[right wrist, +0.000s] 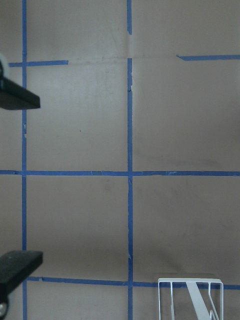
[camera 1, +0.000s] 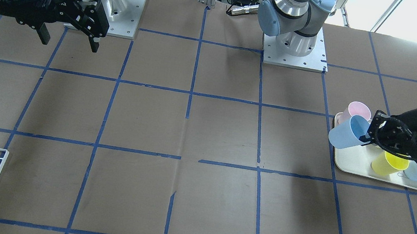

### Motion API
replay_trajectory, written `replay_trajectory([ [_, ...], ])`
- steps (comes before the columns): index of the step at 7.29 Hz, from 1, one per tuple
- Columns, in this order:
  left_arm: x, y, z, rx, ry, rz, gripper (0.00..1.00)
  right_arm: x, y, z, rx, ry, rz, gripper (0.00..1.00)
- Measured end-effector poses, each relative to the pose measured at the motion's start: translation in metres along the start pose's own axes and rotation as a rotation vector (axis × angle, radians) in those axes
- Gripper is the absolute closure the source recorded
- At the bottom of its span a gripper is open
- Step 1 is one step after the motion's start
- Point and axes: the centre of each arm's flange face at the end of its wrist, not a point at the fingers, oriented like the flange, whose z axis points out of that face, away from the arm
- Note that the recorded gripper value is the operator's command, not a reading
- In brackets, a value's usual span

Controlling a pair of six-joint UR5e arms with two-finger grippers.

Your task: Transfer IKEA cup to right arm and place on rack

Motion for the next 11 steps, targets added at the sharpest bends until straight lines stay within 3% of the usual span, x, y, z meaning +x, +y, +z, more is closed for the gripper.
replay_trajectory([
  [2, 0.07, -0.036, 0.003, 0.105, 0.17, -0.07, 1.0, 0.028, -0.002, -0.003, -0.029, -0.07, 0.031, 0.0],
  [4, 0.134, -0.066, 0.015, 0.221, 0.375, -0.144, 1.0, 0.06, -0.002, -0.004, -0.062, -0.175, 0.093, 0.0],
  [5, 0.163, -0.075, 0.028, 0.261, 0.475, -0.17, 1.0, 0.073, 0.0, -0.004, -0.087, -0.249, 0.133, 0.0],
  [8, 0.252, -0.099, 0.086, 0.37, 0.874, -0.287, 1.0, 0.1, 0.009, 0.001, -0.175, -0.507, 0.229, 0.0],
  [11, 0.306, -0.118, 0.123, 0.453, 1.16, -0.331, 1.0, 0.126, 0.021, 0.007, -0.254, -0.762, 0.354, 0.0],
])
